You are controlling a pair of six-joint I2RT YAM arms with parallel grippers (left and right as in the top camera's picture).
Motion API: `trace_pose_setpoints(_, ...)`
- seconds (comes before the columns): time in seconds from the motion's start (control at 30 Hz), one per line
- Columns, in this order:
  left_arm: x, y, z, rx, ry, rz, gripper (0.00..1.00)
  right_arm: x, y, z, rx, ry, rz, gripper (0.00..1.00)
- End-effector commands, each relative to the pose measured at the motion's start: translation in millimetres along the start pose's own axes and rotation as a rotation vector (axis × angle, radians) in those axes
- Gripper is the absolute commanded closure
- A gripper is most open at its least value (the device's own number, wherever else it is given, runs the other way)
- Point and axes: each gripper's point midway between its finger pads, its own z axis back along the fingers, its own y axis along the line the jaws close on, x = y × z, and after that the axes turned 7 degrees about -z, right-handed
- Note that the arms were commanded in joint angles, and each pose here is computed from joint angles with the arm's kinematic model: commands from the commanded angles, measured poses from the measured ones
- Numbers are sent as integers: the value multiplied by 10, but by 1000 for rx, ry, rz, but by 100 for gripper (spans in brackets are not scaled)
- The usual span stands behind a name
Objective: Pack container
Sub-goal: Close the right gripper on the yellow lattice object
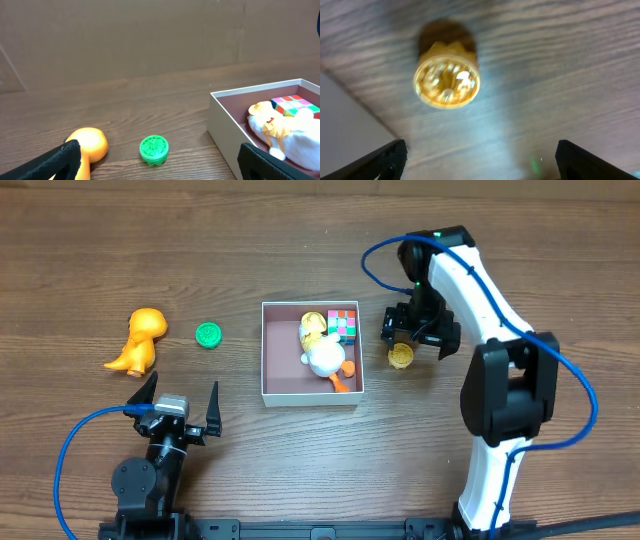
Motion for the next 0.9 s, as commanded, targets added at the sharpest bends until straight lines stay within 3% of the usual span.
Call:
trace_pose_setpoints(0.0,1,24,4,12,-4,-9,0,-6,-76,388,35,-123,-13,2)
trace_pose_setpoints(0.4,1,24,4,12,-4,-9,0,191,97,128,81,-195,-6,1)
trace_pose_setpoints(0.87,1,23,4,11,-4,-9,0,106,169,-84,89,-181,19,1)
